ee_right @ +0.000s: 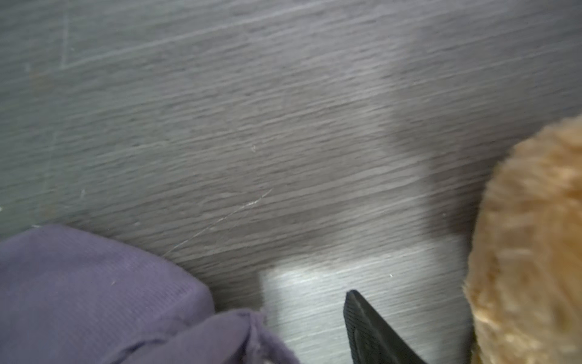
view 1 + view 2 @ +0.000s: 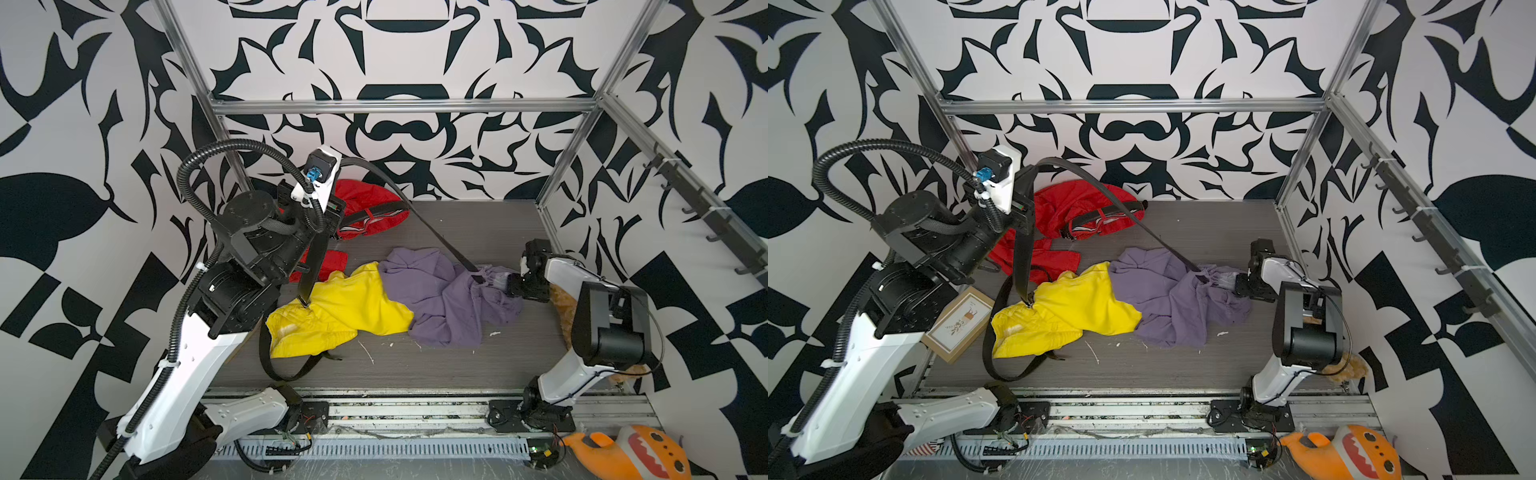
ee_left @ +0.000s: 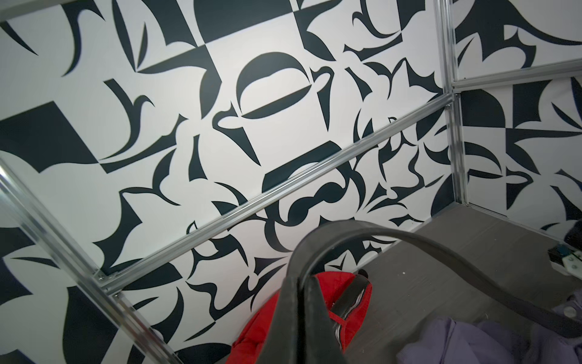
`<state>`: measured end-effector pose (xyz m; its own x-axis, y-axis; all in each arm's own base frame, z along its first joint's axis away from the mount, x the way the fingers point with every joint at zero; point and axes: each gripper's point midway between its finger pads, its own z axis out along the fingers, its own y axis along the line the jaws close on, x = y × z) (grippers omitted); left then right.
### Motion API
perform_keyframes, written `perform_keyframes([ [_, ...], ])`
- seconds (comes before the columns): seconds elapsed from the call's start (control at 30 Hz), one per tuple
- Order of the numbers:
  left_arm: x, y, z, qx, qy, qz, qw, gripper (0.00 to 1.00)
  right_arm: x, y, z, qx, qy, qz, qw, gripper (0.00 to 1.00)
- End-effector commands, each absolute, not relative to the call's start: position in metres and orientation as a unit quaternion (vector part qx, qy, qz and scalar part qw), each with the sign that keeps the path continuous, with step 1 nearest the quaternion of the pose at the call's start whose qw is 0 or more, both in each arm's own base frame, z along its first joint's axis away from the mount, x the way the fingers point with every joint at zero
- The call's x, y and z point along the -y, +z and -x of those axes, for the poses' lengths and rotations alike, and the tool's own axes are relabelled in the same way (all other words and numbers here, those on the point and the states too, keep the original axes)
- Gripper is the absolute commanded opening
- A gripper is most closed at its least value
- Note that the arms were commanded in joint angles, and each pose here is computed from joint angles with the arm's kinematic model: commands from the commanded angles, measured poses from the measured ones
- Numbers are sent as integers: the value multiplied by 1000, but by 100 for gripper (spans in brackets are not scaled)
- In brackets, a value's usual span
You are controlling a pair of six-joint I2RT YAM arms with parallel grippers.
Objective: Remove the belt from the trousers
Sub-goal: Remove the belt from the trousers, then place the belt at the center of the board, then adjust the trousers at the center of the board.
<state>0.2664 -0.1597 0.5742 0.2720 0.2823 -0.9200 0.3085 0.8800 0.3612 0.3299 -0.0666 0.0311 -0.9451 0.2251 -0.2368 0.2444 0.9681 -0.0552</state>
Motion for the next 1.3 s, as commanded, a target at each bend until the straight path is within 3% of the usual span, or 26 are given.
perform_keyframes([
  [0.0,122,648,-236,-521,2,-171,836,0,77,36,-334,-983,-59,-124,120,71],
  [0.3,108,671,-221,-491,9,-152,858,0,81,26,-329,-984,-65,-125,104,71],
  [0.6,66,710,-198,-444,104,-102,884,0,84,19,-327,-985,-59,-133,95,68],
  [0.7,66,711,-195,-447,92,-107,884,0,83,17,-327,-985,-57,-133,91,67],
  [0.83,85,694,-216,-471,83,-126,869,0,82,14,-326,-985,-54,-134,89,67],
  [1.0,158,663,-251,-514,-70,-187,835,0,71,24,-327,-985,-21,-138,106,65],
  [1.1,213,643,-283,-538,-148,-214,802,0,57,53,-330,-979,10,-138,150,65],
  [1.27,272,643,-297,-526,-237,-233,783,0,16,125,-325,-965,52,-102,235,70],
])
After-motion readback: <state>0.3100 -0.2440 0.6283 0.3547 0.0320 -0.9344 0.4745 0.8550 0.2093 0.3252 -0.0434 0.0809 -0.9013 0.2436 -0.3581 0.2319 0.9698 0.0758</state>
